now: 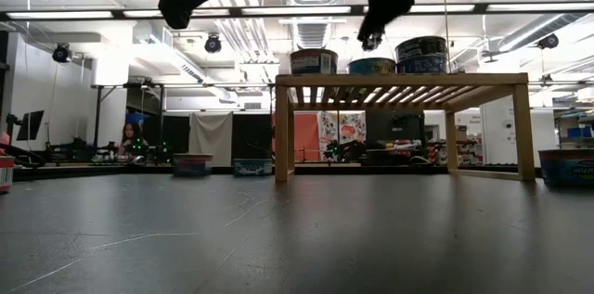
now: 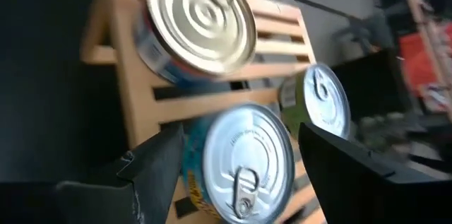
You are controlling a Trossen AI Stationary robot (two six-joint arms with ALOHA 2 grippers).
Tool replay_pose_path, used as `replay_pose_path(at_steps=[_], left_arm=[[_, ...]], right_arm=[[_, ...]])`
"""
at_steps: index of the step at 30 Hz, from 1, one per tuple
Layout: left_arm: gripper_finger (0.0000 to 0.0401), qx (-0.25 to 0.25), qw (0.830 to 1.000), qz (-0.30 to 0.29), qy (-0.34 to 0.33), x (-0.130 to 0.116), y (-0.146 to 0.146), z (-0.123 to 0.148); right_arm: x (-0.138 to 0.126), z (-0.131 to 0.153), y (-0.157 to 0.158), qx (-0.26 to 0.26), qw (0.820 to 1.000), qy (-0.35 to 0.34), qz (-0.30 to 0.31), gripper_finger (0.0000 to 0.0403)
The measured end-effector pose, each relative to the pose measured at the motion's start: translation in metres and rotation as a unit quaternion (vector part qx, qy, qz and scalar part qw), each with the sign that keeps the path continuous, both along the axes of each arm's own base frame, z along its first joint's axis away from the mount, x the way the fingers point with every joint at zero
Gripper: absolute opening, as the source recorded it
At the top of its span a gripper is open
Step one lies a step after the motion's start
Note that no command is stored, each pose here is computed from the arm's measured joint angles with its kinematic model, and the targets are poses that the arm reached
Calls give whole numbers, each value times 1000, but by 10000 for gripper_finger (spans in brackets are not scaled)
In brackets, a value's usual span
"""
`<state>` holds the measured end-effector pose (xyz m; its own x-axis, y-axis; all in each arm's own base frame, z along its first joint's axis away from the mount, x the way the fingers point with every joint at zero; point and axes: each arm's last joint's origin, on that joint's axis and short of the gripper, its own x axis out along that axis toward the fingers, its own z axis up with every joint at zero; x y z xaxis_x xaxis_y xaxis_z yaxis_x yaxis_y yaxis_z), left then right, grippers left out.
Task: Stack canned seafood by type on shelf
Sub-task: Put the yellow-blue tuna can on the shelf
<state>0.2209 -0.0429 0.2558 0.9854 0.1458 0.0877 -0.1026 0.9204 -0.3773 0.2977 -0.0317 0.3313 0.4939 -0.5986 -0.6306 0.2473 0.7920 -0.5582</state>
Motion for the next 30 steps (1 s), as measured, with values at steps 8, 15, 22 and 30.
replay_pose_path(at_steps=[8,15,22,30], left_arm=[[291,4,1000,0,8,0,0,-2],[291,42,999,3,7,2,0,4],[291,117,992,13,52,6,3,9],[291,170,976,49,129,13,22,14]], right_arm=[[-18,40,-5,79,993,-76,-39,201],[-19,50,-34,203,971,-100,-74,34],[-7,30,-68,220,963,-75,-136,11],[3,7,-85,236,955,-12,-181,9]])
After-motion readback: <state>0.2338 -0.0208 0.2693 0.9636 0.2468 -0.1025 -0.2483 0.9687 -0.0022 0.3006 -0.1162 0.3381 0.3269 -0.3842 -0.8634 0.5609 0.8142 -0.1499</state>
